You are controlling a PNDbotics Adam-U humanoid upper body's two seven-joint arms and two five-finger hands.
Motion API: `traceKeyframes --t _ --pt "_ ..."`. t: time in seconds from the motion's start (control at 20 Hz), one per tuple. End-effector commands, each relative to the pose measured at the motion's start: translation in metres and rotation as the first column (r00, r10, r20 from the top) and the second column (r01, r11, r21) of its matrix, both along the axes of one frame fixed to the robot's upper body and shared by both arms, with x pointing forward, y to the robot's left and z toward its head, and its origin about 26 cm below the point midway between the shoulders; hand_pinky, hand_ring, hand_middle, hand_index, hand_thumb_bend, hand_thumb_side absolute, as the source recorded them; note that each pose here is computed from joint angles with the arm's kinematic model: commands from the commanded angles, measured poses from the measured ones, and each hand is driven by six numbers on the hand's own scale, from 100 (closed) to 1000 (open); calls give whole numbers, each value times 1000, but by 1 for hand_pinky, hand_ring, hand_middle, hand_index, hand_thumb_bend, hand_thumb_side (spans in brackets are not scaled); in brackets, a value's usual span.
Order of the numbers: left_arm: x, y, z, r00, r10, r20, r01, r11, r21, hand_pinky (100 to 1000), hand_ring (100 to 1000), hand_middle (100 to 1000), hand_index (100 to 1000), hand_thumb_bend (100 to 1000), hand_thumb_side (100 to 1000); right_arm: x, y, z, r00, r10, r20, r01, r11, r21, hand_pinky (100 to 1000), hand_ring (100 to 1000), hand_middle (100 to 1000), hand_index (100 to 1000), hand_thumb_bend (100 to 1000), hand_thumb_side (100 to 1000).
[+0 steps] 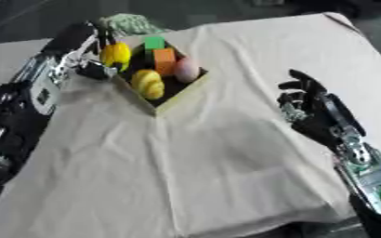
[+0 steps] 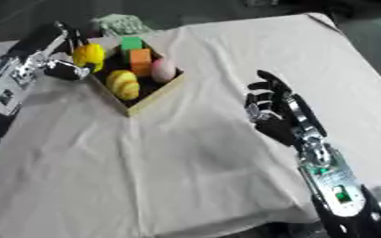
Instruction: Pick up objects on the table and place them in the box.
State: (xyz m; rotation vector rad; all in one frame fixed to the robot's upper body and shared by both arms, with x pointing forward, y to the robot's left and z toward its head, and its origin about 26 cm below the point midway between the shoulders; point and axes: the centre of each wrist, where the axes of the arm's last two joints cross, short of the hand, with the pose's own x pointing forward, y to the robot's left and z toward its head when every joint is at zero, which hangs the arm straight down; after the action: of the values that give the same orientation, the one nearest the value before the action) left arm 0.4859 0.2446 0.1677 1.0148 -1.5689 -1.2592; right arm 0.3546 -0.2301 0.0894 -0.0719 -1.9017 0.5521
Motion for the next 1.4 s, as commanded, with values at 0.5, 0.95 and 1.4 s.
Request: traceKeyframes --t 0.5,0.95,1.4 --pt "3 -4 3 997 34 74 -33 999 -13 734 735 759 880 810 538 2 0 8 1000 7 24 -7 1000 10 660 709 765 964 100 337" --pt "-9 23 31 998 -30 46 31 999 -17 752 749 783 890 755 575 -1 -8 2 1000 -25 9 25 1000 4 659 709 765 964 100 340" --pt "-45 69 49 981 -76 176 102 984 -144 655 639 650 780 542 519 -6 -15 -5 998 -60 -3 60 998 8 658 706 763 961 100 341"
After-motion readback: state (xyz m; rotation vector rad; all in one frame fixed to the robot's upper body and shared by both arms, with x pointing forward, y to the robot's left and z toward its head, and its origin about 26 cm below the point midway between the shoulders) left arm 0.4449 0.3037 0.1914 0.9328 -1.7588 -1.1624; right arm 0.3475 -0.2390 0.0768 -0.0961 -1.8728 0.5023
